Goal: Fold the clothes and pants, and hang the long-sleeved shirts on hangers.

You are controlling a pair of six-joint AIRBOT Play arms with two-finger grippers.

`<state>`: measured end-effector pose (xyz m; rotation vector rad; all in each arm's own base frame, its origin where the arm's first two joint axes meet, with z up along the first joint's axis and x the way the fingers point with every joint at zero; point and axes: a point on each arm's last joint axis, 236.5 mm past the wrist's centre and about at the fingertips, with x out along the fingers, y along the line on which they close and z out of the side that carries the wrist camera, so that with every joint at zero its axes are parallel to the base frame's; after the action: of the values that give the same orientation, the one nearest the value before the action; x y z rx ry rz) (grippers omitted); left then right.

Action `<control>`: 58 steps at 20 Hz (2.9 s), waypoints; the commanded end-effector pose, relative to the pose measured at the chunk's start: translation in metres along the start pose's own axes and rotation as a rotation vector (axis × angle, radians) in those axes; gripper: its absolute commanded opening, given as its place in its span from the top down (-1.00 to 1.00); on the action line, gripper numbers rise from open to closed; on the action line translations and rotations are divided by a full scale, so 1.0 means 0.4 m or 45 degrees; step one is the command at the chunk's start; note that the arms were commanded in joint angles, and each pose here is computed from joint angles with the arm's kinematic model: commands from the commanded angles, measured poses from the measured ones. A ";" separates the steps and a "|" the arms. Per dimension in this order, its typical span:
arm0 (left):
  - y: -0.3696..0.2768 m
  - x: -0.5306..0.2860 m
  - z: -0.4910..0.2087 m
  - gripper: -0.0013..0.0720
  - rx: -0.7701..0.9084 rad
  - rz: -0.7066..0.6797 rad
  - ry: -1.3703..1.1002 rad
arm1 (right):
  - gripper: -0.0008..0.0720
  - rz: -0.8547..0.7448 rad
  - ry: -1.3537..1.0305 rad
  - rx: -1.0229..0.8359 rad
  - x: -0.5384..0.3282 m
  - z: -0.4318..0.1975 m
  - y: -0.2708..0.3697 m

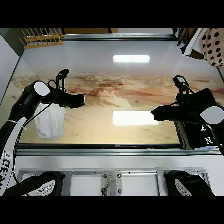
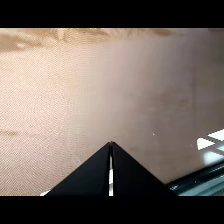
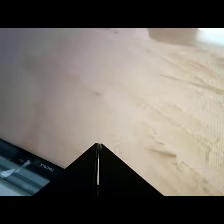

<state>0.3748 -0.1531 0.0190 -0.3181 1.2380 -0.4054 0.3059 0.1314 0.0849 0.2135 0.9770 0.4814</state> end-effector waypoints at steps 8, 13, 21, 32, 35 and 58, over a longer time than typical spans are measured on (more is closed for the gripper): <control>0.000 0.000 0.000 0.94 0.000 0.000 0.000 | 0.93 0.002 0.000 0.000 0.000 0.000 0.001; 0.000 0.000 0.009 0.94 0.000 0.001 -0.021 | 0.93 0.001 0.000 -0.001 0.000 0.000 0.001; 0.325 -0.149 0.101 -0.98 0.049 0.521 -0.146 | 0.93 0.001 0.001 -0.001 0.000 0.000 0.001; 0.655 -0.016 -0.104 -0.89 -0.336 0.695 0.110 | 0.93 0.001 0.001 -0.001 0.000 0.000 0.001; 0.654 -0.024 -0.106 0.67 -0.394 0.706 0.097 | 0.93 0.000 0.001 -0.001 0.000 0.000 0.001; -0.481 -0.350 0.144 0.94 0.554 -0.044 -0.635 | 0.94 -0.439 -0.702 0.036 -0.401 0.311 -0.184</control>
<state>0.3306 -0.2708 0.2657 -0.0489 0.5970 -0.6721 0.3594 0.0083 0.2312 0.1625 0.5040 0.1257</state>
